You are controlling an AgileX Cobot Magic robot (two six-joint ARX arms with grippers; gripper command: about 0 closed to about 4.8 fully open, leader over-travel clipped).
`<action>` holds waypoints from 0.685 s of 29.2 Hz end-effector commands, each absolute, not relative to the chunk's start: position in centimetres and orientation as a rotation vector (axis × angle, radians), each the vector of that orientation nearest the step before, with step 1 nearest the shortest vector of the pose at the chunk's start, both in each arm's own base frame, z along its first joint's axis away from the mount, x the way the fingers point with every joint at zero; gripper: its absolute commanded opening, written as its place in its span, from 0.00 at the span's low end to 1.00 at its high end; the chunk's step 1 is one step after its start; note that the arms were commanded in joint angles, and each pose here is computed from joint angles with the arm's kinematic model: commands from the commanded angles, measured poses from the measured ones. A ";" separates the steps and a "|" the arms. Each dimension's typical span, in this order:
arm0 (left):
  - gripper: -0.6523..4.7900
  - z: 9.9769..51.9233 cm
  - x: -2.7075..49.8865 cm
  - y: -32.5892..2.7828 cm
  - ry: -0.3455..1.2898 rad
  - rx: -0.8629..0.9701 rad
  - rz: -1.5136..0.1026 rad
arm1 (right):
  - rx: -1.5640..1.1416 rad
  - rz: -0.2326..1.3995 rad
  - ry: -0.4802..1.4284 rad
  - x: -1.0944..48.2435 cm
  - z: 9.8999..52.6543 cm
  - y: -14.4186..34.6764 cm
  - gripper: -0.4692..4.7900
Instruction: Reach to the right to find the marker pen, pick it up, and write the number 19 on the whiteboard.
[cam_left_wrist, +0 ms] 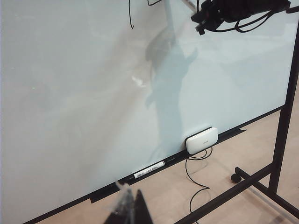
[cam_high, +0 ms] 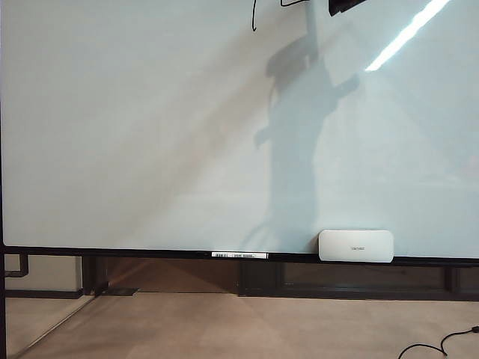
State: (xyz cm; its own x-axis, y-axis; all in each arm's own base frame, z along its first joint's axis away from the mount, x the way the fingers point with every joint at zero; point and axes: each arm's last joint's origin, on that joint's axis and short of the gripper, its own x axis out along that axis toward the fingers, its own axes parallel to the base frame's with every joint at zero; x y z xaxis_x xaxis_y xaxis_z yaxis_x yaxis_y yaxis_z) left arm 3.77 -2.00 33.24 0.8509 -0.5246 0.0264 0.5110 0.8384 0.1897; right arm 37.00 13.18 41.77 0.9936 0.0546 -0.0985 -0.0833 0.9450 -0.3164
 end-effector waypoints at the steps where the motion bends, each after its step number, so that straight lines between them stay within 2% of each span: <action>1: 0.11 33.5 3.7 -2.0 -0.094 0.176 -0.547 | -0.304 0.056 0.127 37.1 41.5 12.6 0.08; 20: 0.11 33.5 3.7 -2.0 -0.094 0.176 -0.547 | -0.328 0.090 0.299 38.0 38.6 12.9 0.08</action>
